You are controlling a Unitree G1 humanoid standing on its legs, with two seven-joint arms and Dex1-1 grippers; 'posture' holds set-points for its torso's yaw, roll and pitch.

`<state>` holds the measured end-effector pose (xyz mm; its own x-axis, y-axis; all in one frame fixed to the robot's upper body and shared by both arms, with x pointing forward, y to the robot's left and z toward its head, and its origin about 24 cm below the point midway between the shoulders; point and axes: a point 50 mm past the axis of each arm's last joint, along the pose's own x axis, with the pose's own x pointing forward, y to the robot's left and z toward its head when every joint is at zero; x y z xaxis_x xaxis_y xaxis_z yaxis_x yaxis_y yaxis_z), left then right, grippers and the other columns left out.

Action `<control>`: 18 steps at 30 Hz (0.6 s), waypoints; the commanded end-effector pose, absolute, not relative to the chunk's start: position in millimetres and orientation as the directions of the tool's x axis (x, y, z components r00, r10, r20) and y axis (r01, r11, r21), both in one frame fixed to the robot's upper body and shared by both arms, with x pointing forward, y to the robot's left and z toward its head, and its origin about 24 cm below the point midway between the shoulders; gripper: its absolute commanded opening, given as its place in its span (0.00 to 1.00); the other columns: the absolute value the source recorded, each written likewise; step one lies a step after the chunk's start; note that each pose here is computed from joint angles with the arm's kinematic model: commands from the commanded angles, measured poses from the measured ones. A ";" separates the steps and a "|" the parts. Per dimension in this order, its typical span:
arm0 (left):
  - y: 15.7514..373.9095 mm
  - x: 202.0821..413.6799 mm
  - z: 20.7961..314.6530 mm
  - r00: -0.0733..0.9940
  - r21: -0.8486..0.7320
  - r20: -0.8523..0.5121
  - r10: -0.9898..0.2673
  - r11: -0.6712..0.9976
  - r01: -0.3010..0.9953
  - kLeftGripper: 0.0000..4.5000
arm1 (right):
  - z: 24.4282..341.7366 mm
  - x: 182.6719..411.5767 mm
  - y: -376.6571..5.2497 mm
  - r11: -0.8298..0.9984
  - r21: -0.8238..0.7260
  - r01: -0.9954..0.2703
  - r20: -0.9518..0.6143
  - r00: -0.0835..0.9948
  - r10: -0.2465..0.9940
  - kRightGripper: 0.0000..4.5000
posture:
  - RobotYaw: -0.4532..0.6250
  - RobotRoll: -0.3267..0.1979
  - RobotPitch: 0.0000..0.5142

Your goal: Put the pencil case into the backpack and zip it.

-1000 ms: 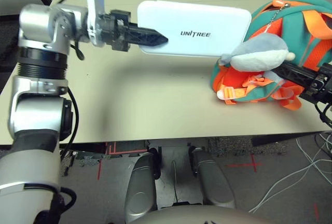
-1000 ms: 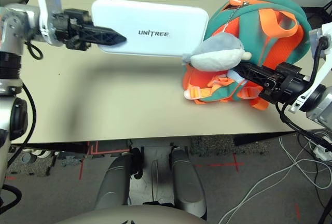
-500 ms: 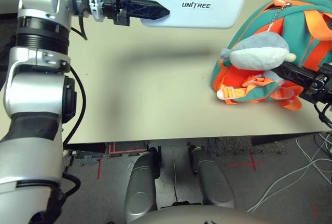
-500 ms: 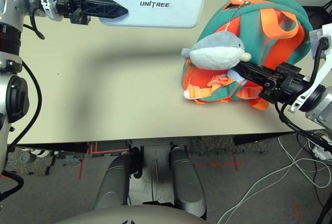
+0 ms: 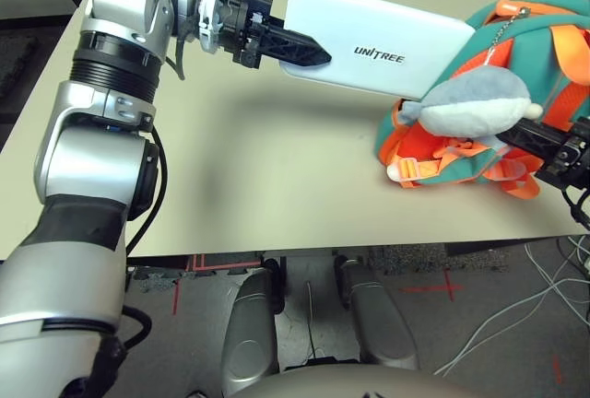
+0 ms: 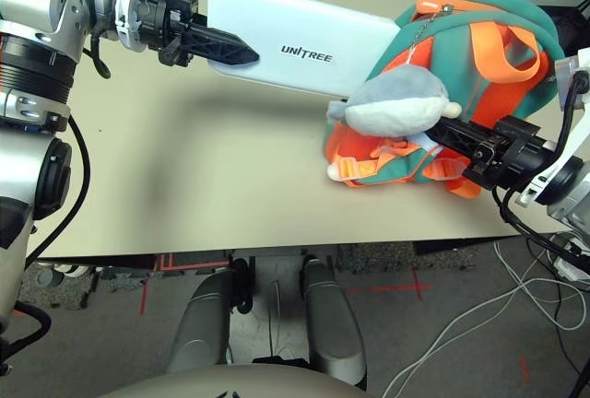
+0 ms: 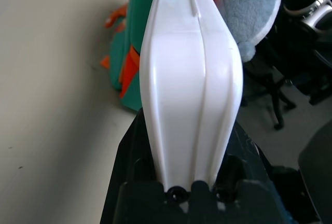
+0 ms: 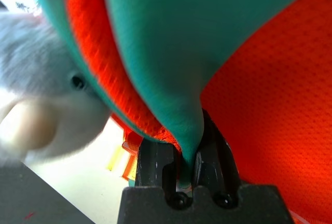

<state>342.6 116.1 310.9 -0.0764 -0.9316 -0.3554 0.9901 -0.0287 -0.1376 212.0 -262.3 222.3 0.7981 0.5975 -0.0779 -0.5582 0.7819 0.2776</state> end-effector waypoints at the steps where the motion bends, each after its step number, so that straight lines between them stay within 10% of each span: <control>1: 102.1 326.6 318.2 -0.196 -0.135 -0.391 -0.899 -0.154 0.979 0.29 | 225.8 212.6 -261.7 0.783 0.267 -0.562 -0.085 0.795 0.600 0.01 | 0.21 0.62 0.58; 9: 91.6 300.0 338.8 -0.296 -0.111 -0.413 -0.861 -0.275 0.955 0.29 | 226.0 215.1 -261.9 0.779 0.268 -0.567 -0.088 0.790 0.606 0.01 | 0.22 0.62 0.58; 18: 84.8 323.3 326.6 -0.106 -0.011 -0.546 -0.831 -0.119 0.993 0.29 | 224.8 223.5 -259.3 0.767 0.268 -0.583 -0.080 0.780 0.620 0.01 | 0.24 0.62 0.55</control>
<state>323.1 98.5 333.2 -0.0809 -0.8633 -0.4982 0.9964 -0.0820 -0.0197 221.2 -261.3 226.5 0.7833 0.6167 -0.0781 -0.5791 0.7696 0.2689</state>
